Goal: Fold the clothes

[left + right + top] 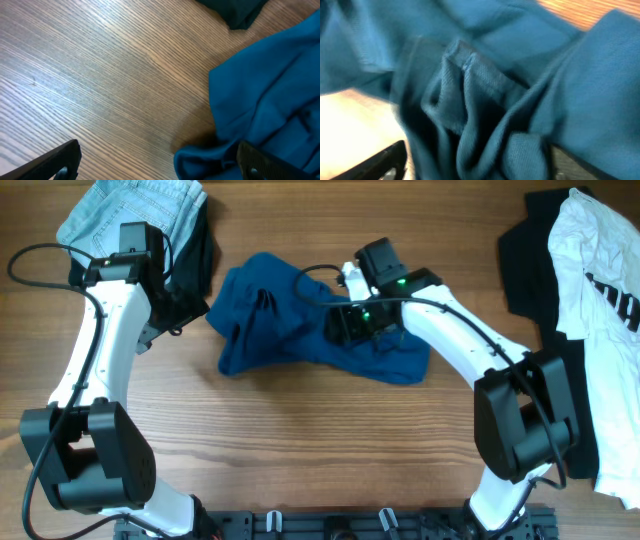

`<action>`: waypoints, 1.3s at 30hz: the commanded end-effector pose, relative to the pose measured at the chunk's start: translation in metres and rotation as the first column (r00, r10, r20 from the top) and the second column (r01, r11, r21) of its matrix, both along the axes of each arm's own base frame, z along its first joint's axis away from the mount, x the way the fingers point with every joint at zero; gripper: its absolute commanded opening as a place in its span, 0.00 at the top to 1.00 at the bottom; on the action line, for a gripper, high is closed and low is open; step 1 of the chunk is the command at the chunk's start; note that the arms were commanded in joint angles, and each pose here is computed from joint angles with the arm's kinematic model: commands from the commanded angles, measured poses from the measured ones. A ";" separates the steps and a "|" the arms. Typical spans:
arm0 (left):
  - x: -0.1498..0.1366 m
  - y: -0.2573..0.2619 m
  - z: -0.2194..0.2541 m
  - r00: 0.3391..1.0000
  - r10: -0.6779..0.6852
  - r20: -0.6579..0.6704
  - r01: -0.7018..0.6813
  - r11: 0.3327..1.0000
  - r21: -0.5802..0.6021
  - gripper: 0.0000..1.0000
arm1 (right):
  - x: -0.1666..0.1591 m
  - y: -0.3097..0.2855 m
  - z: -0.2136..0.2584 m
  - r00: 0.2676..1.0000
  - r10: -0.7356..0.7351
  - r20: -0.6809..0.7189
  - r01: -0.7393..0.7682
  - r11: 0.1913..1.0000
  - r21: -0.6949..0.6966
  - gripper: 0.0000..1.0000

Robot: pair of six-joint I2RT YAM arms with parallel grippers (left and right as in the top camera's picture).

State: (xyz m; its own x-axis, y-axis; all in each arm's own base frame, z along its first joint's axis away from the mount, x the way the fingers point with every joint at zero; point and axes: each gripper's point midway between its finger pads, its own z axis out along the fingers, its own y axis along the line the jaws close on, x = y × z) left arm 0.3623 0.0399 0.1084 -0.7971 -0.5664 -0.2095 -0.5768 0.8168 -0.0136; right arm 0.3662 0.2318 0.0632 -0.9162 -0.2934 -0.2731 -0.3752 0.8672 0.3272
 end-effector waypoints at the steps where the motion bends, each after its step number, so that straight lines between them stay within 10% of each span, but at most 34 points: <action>1: 0.004 -0.006 0.009 0.999 -0.011 0.033 0.012 0.999 -0.031 0.00 | 0.020 0.006 0.066 0.994 -0.002 0.108 -0.004 0.998 0.057 0.10; 16: 0.027 -0.077 -0.058 0.797 -0.590 0.131 0.597 0.736 -0.319 0.00 | 0.024 -0.062 0.104 0.979 -0.147 0.139 0.151 0.988 -0.023 0.10; 31: 0.081 -0.102 -0.117 0.649 -0.724 0.235 0.760 0.627 -0.168 0.01 | 0.021 -0.074 0.100 0.978 -0.165 0.128 0.175 0.982 -0.072 0.09; 35: 0.074 -0.102 -0.133 0.662 -0.721 0.205 0.749 0.630 -0.204 0.20 | 0.023 -0.073 0.101 0.977 -0.168 0.132 0.178 0.982 -0.068 0.09; 39: 0.070 -0.104 -0.144 0.698 -0.693 0.184 0.715 0.655 -0.244 0.78 | 0.021 -0.074 0.100 0.978 -0.166 0.125 0.176 0.982 -0.072 0.09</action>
